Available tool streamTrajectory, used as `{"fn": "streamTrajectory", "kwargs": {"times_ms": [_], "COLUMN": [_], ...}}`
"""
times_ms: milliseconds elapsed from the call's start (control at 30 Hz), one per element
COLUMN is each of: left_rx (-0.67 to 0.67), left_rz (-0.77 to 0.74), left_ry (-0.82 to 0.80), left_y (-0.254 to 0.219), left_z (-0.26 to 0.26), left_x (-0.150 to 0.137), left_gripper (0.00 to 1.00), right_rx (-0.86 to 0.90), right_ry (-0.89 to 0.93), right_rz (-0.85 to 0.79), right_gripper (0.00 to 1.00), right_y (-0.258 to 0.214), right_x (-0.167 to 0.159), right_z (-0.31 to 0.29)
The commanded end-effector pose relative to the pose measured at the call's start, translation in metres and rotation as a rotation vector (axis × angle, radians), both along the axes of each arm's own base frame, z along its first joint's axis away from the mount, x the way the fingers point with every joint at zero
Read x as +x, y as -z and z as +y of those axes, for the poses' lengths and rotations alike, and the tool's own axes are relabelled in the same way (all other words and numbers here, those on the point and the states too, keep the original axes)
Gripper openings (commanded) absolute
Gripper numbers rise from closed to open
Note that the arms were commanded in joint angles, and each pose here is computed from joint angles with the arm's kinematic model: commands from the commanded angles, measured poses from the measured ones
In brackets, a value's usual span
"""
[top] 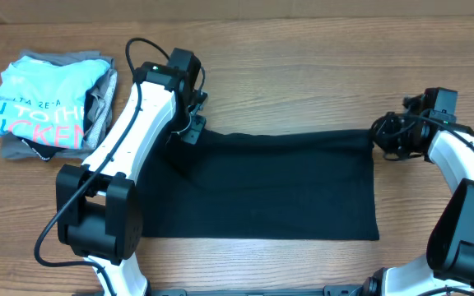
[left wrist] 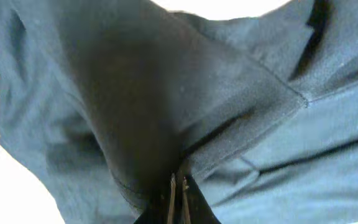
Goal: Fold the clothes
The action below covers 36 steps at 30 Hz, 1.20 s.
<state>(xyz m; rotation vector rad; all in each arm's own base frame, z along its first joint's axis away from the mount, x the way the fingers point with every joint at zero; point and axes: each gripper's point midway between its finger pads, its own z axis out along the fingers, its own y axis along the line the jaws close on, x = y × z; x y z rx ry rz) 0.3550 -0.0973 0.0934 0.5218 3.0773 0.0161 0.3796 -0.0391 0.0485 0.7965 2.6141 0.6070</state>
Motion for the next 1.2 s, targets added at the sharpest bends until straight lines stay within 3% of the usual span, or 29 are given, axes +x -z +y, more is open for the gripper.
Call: {"fn": "streamTrajectory", "kwargs": {"times_ms": [0,200,467,700,867,933,1000,1067,1167], "left_rx": [0.018,0.037,0.014,0.005,0.000,0.000,0.002,0.014,0.065], "left_rz": [0.023,0.129,0.273,0.374,0.418,0.429,0.434,0.430,0.409], "left_ry": [0.016,0.015,0.009,0.008,0.003,0.002,0.002,0.003,-0.019], "left_y": [-0.016,-0.017,-0.023,-0.029,-0.029,-0.029,-0.030,-0.029,-0.028], "left_z": [0.007,0.012,0.011,0.011,0.011,0.012,0.012,0.014,0.025], "left_x": [-0.012,-0.038,-0.072,-0.095,-0.105,-0.107,-0.108,-0.108,-0.103], "left_gripper": [0.04,0.05,0.08,0.09,0.16,0.23,0.34,0.37,0.37], "right_rx": [0.008,0.015,-0.041,-0.123,-0.145,-0.145,-0.165,-0.174,-0.172], "right_ry": [-0.032,-0.026,0.006,0.019,0.019,0.014,0.017,0.019,0.019], "right_rz": [-0.040,0.030,0.318,0.432,0.469,0.481,0.490,0.495,0.494], "right_gripper": [0.04,0.04,0.04,0.04,0.05,0.14,0.41,0.49,0.53], "right_y": [-0.025,-0.035,-0.018,-0.013,-0.012,-0.012,-0.012,-0.012,-0.012], "right_x": [-0.004,-0.029,-0.093,-0.118,-0.127,-0.130,-0.132,-0.133,-0.133], "right_z": [0.004,0.009,0.005,-0.007,-0.010,-0.010,-0.013,-0.015,-0.014]}}
